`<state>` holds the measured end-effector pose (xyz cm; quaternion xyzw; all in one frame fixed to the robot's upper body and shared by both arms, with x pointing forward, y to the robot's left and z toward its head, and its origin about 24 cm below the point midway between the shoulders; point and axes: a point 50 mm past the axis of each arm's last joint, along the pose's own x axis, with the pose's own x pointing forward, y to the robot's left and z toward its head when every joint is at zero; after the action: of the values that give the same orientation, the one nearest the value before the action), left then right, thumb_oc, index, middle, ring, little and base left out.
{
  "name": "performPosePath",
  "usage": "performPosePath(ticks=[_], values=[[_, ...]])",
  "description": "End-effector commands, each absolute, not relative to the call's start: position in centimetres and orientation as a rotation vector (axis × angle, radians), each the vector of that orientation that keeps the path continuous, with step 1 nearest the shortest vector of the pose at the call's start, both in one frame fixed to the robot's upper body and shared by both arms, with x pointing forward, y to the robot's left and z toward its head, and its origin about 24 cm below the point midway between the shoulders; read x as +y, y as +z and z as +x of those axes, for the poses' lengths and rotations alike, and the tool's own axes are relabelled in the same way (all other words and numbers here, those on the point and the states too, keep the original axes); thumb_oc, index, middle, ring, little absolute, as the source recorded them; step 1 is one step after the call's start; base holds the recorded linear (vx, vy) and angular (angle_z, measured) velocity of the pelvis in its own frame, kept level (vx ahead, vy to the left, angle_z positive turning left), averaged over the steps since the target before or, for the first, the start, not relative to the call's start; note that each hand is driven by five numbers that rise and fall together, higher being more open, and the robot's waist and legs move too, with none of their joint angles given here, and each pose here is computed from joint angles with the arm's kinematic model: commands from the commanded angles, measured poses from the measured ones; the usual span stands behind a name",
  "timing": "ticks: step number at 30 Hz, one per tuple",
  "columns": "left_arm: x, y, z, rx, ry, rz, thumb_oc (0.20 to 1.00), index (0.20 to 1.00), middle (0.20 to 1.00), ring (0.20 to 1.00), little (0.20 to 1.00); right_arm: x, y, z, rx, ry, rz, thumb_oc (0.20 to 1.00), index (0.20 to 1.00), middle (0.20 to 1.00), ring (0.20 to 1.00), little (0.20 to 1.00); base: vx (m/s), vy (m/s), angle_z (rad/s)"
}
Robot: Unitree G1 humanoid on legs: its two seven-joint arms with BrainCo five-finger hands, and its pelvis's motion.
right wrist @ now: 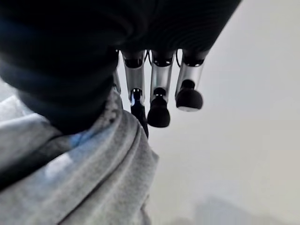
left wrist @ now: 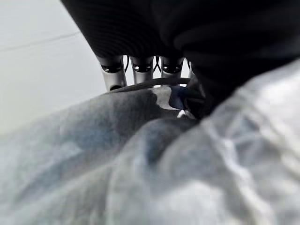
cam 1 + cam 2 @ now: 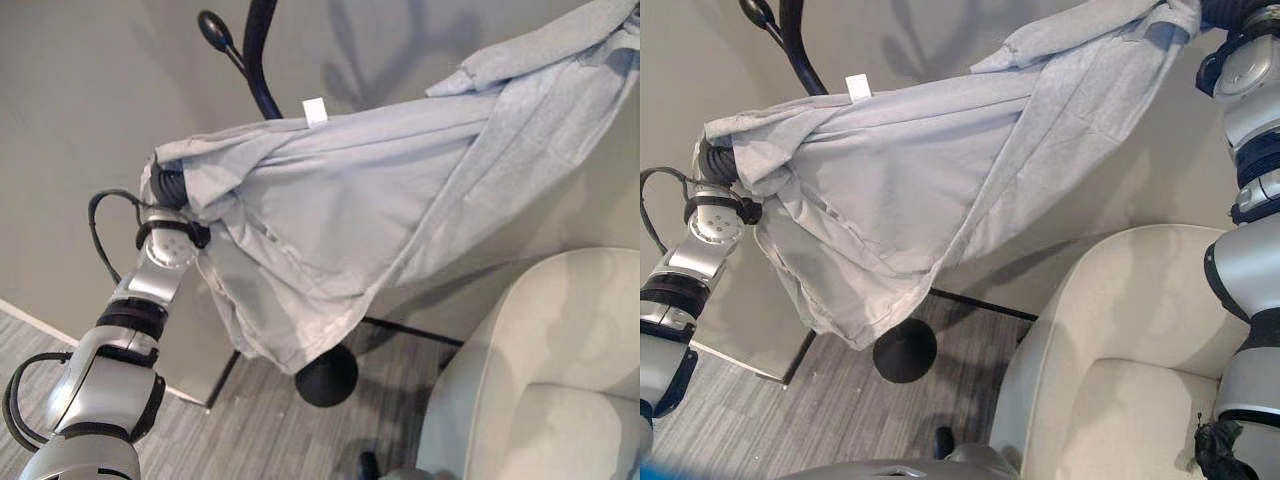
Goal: Hang the clothes on the sofa on the clothes rack.
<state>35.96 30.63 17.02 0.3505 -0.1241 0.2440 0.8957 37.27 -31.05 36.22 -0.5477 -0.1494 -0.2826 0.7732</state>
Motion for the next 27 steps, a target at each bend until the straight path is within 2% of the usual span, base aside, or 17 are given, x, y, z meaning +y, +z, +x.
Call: performPosePath(ticks=[1, 7, 15, 16, 18, 19, 20, 24, 25, 26, 27], values=[[33.6, 19.1, 35.3, -0.260, 0.652, 0.709, 0.200, 0.200, 0.200, 0.200, 0.200, -33.8, 36.9, 35.8, -0.290, -0.735, -1.177, 0.200, 0.200, 0.200, 0.200, 0.200, 0.05, -0.012, 0.10], [35.2, 15.8, 33.9, -0.147, 0.688, 0.676, 0.200, 0.200, 0.200, 0.200, 0.200, -32.6, 33.8, 37.1, -0.268, -0.637, -1.200, 0.200, 0.200, 0.200, 0.200, 0.200, 0.05, -0.016, 0.07], [35.0, 6.9, 31.1, 0.125, 0.678, 0.531, 0.200, 0.200, 0.200, 0.200, 0.200, -29.3, 26.5, 39.3, -0.195, -0.372, -1.211, 0.200, 0.200, 0.200, 0.200, 0.200, -0.01, -0.010, 0.01], [33.8, 3.7, 30.2, 0.218, 0.660, 0.456, 0.200, 0.200, 0.200, 0.200, 0.200, -27.9, 24.2, 39.7, -0.184, -0.297, -1.179, 0.200, 0.200, 0.200, 0.200, 0.200, -0.05, 0.004, -0.07], [33.2, 2.5, 29.8, 0.251, 0.650, 0.429, 0.200, 0.200, 0.200, 0.200, 0.200, -27.4, 23.3, 39.9, -0.178, -0.270, -1.168, 0.200, 0.200, 0.200, 0.200, 0.200, -0.03, 0.008, -0.14], [31.5, 0.0, 28.9, 0.314, 0.628, 0.353, 0.200, 0.200, 0.200, 0.200, 0.200, -26.6, 20.9, 39.9, -0.146, -0.223, -1.133, 0.200, 0.200, 0.200, 0.200, 0.200, -0.01, 0.009, -0.25], [31.5, -0.1, 28.9, 0.315, 0.628, 0.354, 0.200, 0.200, 0.200, 0.200, 0.200, -26.6, 20.8, 39.9, -0.145, -0.223, -1.133, 0.200, 0.200, 0.200, 0.200, 0.200, -0.02, 0.016, -0.26], [27.6, -3.5, 27.8, 0.388, 0.532, 0.258, 0.200, 0.200, 0.200, 0.200, 0.200, -25.0, 17.3, 39.7, -0.114, -0.147, -1.051, 0.200, 0.200, 0.200, 0.200, 0.200, -0.03, 0.012, -0.14], [24.3, -5.4, 26.9, 0.420, 0.456, 0.191, 0.200, 0.200, 0.200, 0.200, 0.200, -22.8, 15.3, 39.4, -0.130, -0.082, -0.952, 0.200, 0.200, 0.200, 0.200, 0.200, -0.04, 0.012, -0.19], [24.3, -5.4, 26.9, 0.421, 0.456, 0.191, 0.200, 0.200, 0.200, 0.200, 0.200, -22.8, 15.2, 39.4, -0.129, -0.082, -0.952, 0.200, 0.200, 0.200, 0.200, 0.200, -0.04, 0.015, -0.23], [22.2, -6.3, 26.3, 0.437, 0.395, 0.164, 0.200, 0.200, 0.200, 0.200, 0.200, -21.2, 13.9, 39.1, -0.139, -0.036, -0.885, 0.200, 0.200, 0.200, 0.200, 0.200, -0.01, 0.007, -0.09]])
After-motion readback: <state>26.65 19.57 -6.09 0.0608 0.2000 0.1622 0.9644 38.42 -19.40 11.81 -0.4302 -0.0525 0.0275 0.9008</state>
